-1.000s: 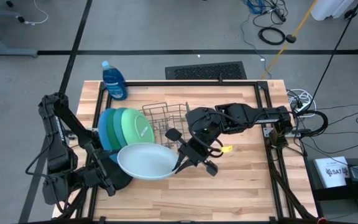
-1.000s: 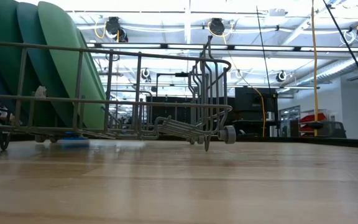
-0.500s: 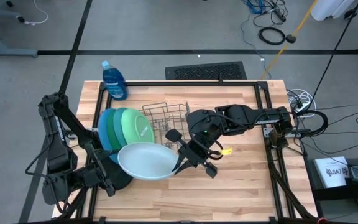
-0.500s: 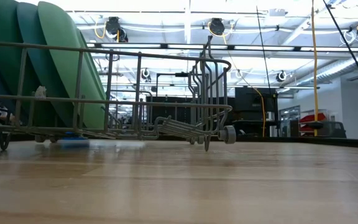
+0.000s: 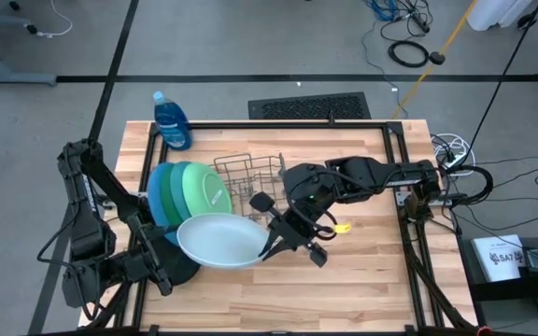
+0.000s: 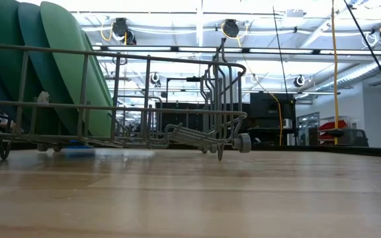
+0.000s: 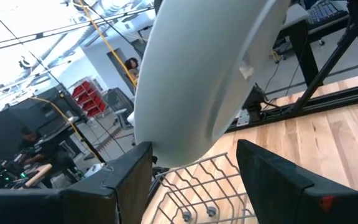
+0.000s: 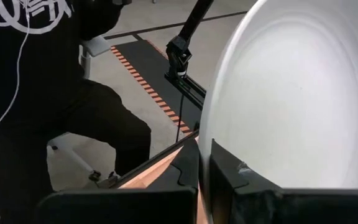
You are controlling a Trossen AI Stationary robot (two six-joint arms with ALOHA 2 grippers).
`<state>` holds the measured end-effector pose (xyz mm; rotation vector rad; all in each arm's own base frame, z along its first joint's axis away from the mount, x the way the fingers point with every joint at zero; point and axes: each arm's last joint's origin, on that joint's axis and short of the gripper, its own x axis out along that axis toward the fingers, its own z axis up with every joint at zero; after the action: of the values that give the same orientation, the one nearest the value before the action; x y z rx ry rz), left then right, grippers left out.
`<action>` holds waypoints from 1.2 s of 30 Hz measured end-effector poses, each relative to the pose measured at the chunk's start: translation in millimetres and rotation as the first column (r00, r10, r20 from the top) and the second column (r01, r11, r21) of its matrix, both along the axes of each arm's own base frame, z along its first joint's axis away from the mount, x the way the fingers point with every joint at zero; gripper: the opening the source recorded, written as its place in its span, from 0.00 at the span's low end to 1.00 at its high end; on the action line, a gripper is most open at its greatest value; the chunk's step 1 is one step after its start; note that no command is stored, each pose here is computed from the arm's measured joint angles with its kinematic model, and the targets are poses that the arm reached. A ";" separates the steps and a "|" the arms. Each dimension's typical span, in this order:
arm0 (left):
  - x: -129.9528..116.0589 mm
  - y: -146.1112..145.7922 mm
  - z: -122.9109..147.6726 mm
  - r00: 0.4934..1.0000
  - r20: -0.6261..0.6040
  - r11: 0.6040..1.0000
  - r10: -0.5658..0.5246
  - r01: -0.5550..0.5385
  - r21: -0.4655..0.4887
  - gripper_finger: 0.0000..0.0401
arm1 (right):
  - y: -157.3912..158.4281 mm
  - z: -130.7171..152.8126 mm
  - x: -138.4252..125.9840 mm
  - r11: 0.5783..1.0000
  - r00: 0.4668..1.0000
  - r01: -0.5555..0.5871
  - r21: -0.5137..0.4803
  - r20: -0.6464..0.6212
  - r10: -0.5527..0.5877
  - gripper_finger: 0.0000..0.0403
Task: Sort dishes
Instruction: Put the gray plate into the gray dish rack
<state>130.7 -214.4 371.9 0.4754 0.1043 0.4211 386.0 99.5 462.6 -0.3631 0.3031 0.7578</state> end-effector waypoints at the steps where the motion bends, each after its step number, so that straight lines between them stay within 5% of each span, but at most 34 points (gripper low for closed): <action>1: 0.0 0.0 0.0 1.000 0.000 1.000 -0.001 0.001 0.000 0.58 | 0.7 1.7 -1.9 1.000 1.000 -0.001 -0.001 0.006 0.001 0.01; 11: 0.5 -1.1 -0.1 1.000 -0.005 1.000 -0.023 0.023 -0.002 0.57 | -24.0 37.2 -47.6 0.992 0.992 0.096 -0.080 0.085 -0.089 0.01; 17: 3.4 1.9 0.8 1.000 0.001 1.000 0.007 -0.007 -0.006 0.57 | -66.4 35.5 -75.8 0.973 0.971 0.200 -0.112 -0.107 -0.212 0.01; 20: 15.2 11.0 2.8 0.998 0.017 0.997 0.054 -0.053 -0.049 0.58 | -79.7 24.2 -76.1 0.986 0.960 0.145 -0.083 -0.229 -0.160 0.01; 25: 47.7 32.3 5.5 0.995 -0.012 0.987 -0.100 0.098 -0.126 0.57 | -94.1 -1.5 -59.8 0.996 0.927 0.065 -0.058 -0.367 -0.082 0.01; 30: 61.8 67.1 17.5 0.997 0.016 0.981 -0.078 0.080 -0.179 0.57 | -94.8 -14.9 -53.4 0.999 0.906 -0.009 -0.050 -0.423 -0.013 0.01; 36: 70.7 97.4 26.8 0.932 0.036 0.890 -0.360 0.355 -0.285 0.57 | -94.3 -17.1 -53.4 0.997 0.907 -0.062 -0.037 -0.420 0.041 0.01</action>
<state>201.4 -117.0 398.7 0.2024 0.0911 0.0347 332.7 5.2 445.5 -0.2520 0.7217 0.8799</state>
